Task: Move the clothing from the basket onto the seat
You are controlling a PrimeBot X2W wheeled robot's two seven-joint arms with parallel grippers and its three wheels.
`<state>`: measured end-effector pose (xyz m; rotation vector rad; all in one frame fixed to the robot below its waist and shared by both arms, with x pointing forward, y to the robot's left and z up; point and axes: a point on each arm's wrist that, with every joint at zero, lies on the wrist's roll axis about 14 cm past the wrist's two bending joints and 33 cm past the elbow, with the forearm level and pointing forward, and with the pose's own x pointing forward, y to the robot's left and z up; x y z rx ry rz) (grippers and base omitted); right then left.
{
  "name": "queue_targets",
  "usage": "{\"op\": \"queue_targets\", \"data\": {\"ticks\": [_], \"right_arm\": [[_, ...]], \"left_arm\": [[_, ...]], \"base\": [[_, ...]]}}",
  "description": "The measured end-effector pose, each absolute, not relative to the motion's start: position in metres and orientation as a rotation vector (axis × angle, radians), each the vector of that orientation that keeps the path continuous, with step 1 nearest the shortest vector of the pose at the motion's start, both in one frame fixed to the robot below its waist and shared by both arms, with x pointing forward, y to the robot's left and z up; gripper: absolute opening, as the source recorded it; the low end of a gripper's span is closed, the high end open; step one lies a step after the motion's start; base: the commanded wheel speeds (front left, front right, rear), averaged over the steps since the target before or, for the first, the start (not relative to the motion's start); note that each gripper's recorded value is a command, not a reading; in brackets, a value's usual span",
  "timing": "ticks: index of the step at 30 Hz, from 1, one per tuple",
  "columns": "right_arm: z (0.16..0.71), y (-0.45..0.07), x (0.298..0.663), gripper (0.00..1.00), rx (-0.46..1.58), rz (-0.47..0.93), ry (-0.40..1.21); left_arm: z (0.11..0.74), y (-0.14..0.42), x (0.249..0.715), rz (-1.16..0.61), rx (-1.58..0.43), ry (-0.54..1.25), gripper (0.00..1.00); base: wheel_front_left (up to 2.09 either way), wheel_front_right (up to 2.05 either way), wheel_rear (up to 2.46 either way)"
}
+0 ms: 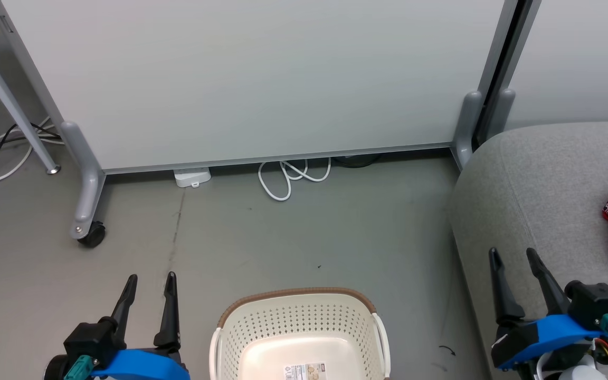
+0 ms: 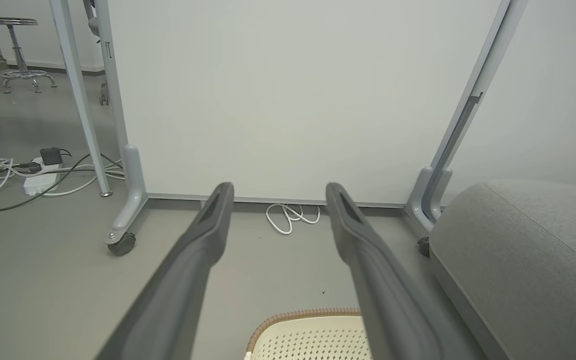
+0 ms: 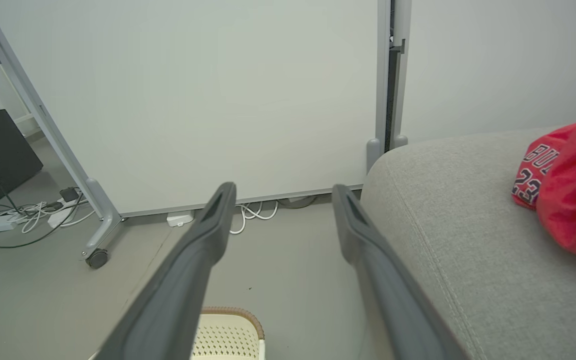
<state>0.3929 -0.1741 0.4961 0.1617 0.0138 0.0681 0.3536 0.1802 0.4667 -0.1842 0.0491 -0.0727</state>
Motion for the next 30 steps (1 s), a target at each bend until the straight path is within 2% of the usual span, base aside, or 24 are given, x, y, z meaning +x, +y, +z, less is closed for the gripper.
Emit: {"op": "queue_targets", "data": {"ticks": [30], "right_arm": [[0.482, -0.166, 0.387, 1.0, 0.168, 0.089, 0.063]], "left_arm": [[0.46, 0.18, 0.352, -0.073, -0.183, 0.073, 1.0]], "base": [[0.0, 0.0, 0.0]]}}
